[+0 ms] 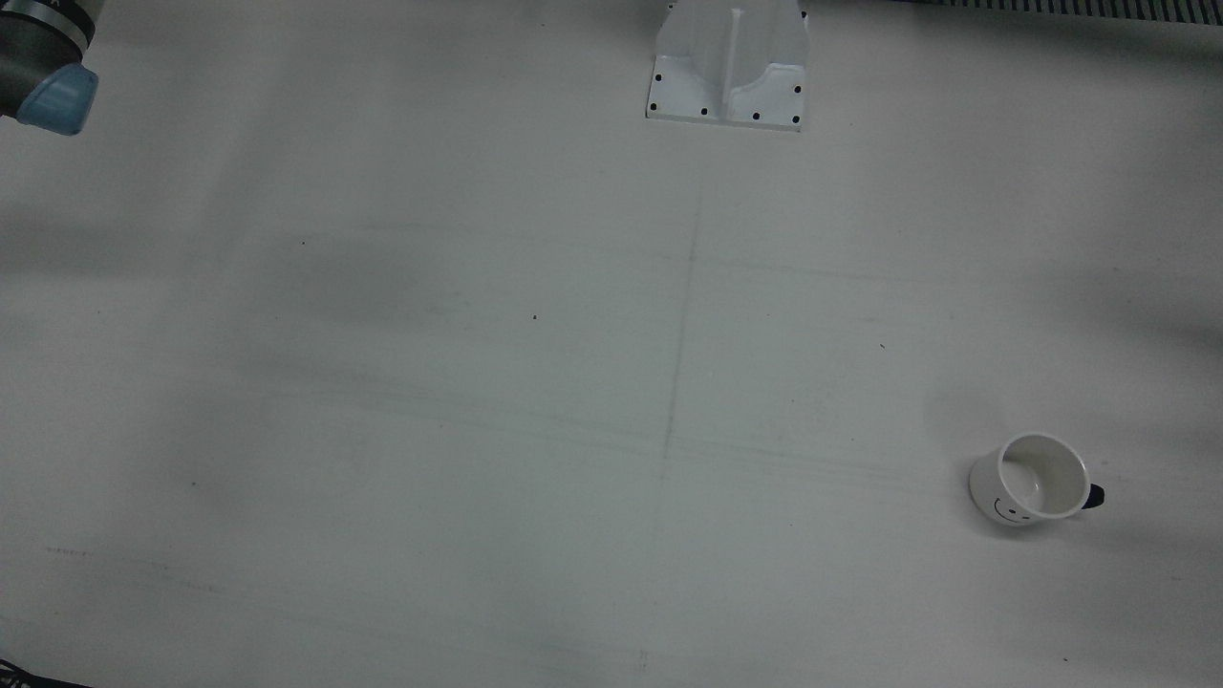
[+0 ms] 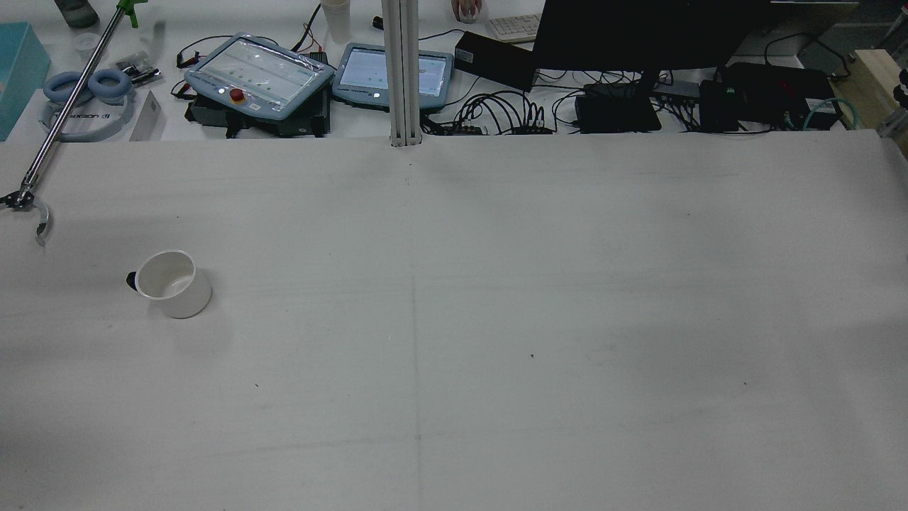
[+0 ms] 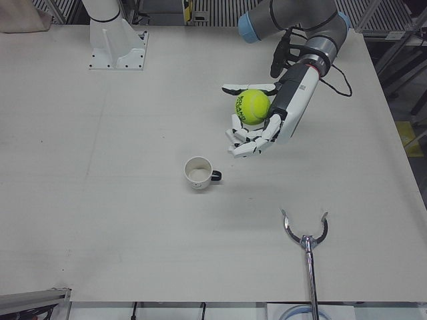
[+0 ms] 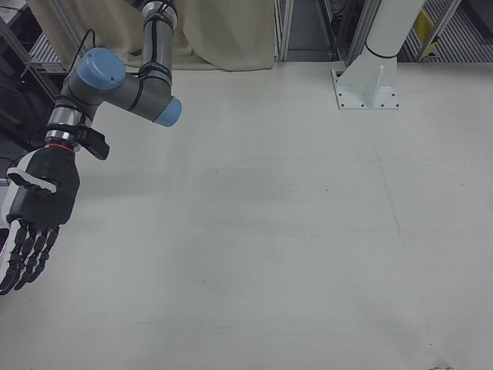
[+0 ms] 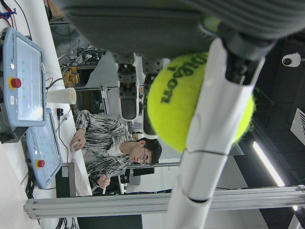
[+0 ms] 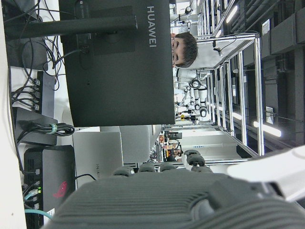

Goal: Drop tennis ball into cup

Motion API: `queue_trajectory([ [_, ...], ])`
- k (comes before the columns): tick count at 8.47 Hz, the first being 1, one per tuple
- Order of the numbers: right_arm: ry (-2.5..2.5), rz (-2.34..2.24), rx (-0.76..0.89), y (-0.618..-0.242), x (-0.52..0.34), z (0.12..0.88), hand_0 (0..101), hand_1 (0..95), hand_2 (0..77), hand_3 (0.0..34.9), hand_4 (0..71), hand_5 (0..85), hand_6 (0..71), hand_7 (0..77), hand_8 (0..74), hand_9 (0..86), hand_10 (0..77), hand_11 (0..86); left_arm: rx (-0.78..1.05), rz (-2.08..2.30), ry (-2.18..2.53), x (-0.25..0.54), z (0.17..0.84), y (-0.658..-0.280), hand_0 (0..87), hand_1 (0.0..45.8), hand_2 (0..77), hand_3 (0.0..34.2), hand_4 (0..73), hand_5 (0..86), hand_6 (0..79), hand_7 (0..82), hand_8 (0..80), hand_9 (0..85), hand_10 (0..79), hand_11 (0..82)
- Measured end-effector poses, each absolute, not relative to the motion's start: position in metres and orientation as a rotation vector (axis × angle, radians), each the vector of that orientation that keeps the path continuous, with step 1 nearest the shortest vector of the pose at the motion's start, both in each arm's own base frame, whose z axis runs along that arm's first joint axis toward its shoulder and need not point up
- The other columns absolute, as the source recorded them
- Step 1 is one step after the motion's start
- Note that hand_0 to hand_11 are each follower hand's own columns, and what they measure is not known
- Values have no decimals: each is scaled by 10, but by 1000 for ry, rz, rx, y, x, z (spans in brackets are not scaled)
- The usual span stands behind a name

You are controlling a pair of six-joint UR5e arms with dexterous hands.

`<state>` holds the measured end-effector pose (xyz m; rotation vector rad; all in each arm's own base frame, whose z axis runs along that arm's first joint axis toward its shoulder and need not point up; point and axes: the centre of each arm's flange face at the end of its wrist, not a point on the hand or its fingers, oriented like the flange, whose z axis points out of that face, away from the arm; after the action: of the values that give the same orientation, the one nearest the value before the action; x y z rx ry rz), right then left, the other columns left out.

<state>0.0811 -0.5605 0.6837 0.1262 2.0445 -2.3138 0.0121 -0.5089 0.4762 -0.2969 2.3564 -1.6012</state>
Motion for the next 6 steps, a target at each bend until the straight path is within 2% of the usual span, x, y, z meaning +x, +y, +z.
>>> queue_trajectory([
  [3, 2045, -2313, 126, -561, 81, 683, 0, 5, 5, 0, 0, 0, 0, 0, 0, 0, 0, 5, -291, -1600, 2368, 11, 486, -512, 800, 311, 11, 0, 76, 207, 518, 529, 344, 453, 202, 322],
  [4, 2045, -2313, 126, -561, 81, 684, 0, 5, 5, 0, 0, 0, 0, 0, 0, 0, 0, 5, -286, -1591, 2378, 11, 488, -513, 801, 322, 11, 0, 60, 207, 475, 545, 344, 453, 202, 322],
  [5, 2045, -2313, 126, -561, 81, 684, 0, 5, 5, 0, 0, 0, 0, 0, 0, 0, 0, 5, -280, -1569, 2389, 13, 487, -513, 801, 322, 11, 0, 60, 207, 475, 545, 344, 453, 202, 322],
  [6, 2045, -2314, 126, -561, 81, 684, 0, 5, 5, 0, 0, 0, 0, 0, 0, 0, 0, 5, -284, -1530, 2400, 22, 485, -513, 800, 300, 11, 0, 60, 202, 496, 540, 344, 453, 207, 338],
])
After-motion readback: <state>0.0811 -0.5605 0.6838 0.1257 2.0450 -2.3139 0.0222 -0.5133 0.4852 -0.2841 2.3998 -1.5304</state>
